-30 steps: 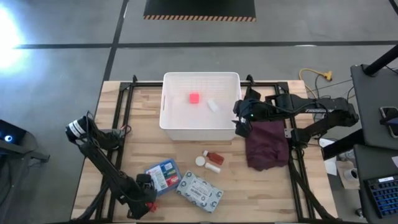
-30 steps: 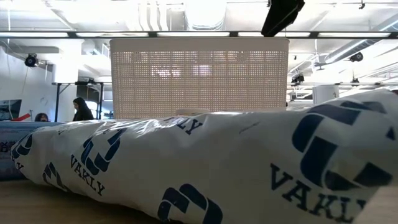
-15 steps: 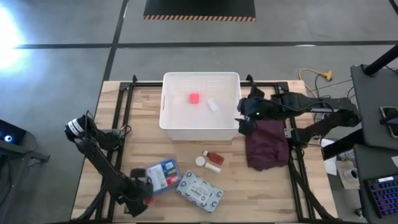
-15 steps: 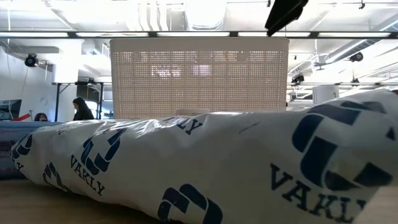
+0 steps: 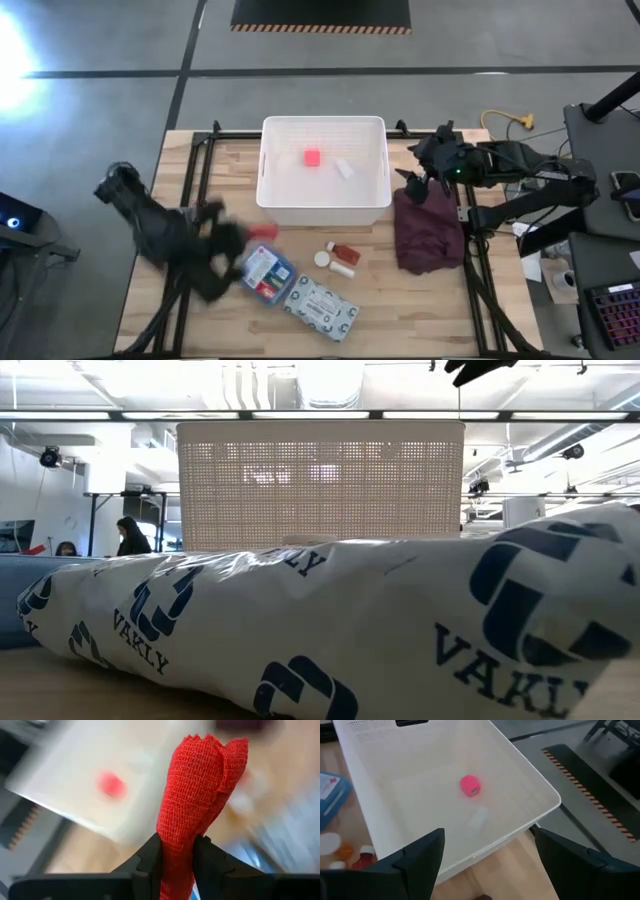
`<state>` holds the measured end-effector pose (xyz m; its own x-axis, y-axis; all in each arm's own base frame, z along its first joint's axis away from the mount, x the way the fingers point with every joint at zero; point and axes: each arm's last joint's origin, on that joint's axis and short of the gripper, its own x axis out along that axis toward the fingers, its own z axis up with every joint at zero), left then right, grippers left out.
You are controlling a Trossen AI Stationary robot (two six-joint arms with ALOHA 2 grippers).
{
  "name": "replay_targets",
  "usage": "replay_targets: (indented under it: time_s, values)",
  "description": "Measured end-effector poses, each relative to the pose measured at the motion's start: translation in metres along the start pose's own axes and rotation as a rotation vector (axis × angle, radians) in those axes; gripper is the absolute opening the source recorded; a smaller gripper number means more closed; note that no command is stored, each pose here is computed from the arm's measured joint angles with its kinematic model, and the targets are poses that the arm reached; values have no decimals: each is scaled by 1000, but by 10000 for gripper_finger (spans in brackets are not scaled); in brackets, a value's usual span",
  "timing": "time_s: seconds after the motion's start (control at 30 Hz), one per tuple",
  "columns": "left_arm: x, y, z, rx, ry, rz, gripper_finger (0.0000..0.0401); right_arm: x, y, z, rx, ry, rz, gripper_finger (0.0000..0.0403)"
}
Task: Pick & place medical supplies in basket/bin
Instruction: Put the red bandage into the white basket, then put the bottle into the white basket
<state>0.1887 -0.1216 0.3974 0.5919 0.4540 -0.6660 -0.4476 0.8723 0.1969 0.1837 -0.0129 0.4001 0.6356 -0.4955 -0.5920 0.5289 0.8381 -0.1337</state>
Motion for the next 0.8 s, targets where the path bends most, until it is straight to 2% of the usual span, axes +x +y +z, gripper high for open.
replay_targets:
  time_s: [0.13,0.27,0.37,0.5,0.6,0.67,0.8]
  values:
    - [28,51,42,-42,-67,104,70,2,1,-1,5,7,-2,301]
    - [73,89,71,-2,-122,42,81,8,4,-2,-5,31,-9,299]
    - [103,114,80,-42,-156,30,110,13,7,-4,-6,50,-12,302]
    - [136,137,74,-91,-67,54,172,18,11,-8,12,73,-15,308]
    - [139,138,74,-110,-35,9,218,17,13,-13,17,91,-8,311]
    - [129,135,79,-124,-55,-49,244,16,14,-16,14,111,-8,313]
    - [100,128,87,-102,-102,-89,272,13,16,-19,-9,126,-1,313]
